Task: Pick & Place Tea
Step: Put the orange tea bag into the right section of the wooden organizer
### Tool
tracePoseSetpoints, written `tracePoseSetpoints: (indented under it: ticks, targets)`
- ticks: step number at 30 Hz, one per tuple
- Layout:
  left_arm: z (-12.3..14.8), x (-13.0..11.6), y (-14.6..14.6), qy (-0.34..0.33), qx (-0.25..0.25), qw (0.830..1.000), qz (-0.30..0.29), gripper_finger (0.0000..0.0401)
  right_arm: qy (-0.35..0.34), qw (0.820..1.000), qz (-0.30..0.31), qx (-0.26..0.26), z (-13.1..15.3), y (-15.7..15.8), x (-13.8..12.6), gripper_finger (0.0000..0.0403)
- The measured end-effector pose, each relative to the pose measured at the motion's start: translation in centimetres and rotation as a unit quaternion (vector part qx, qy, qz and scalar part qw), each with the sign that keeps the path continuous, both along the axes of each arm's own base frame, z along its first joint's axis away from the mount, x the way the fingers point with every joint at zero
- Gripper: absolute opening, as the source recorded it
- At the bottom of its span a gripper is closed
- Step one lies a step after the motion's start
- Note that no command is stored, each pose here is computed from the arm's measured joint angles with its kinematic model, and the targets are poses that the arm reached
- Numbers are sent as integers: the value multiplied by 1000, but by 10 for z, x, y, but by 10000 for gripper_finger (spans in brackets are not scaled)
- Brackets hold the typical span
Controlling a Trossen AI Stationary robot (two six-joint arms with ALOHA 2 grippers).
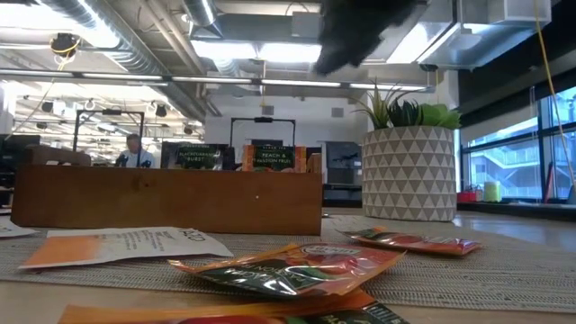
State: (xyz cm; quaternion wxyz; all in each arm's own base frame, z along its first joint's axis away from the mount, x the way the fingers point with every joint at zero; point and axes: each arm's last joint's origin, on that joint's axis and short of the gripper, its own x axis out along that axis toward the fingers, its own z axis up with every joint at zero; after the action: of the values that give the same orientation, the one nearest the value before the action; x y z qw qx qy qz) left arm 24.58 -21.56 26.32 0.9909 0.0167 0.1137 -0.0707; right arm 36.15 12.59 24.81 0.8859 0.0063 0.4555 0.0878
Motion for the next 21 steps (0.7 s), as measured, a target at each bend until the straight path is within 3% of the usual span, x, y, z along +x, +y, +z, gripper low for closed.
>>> tracePoseSetpoints:
  ticks: [5,9,14,18,21]
  targets:
    - [-18,24,1,-17,4,1000,25,4,-26,998,-25,60,-14,25,-43,80]
    - [-34,46,9,-27,-11,998,49,4,-46,992,-40,109,-35,34,-62,80]
    - [-53,75,28,-33,-65,996,44,4,-21,990,-73,121,-64,29,-76,80]
    - [-73,93,41,10,-123,992,14,3,0,987,-106,117,-78,21,-82,81]
    - [-88,103,36,33,-127,991,2,2,-2,987,-114,111,-82,13,-81,81]
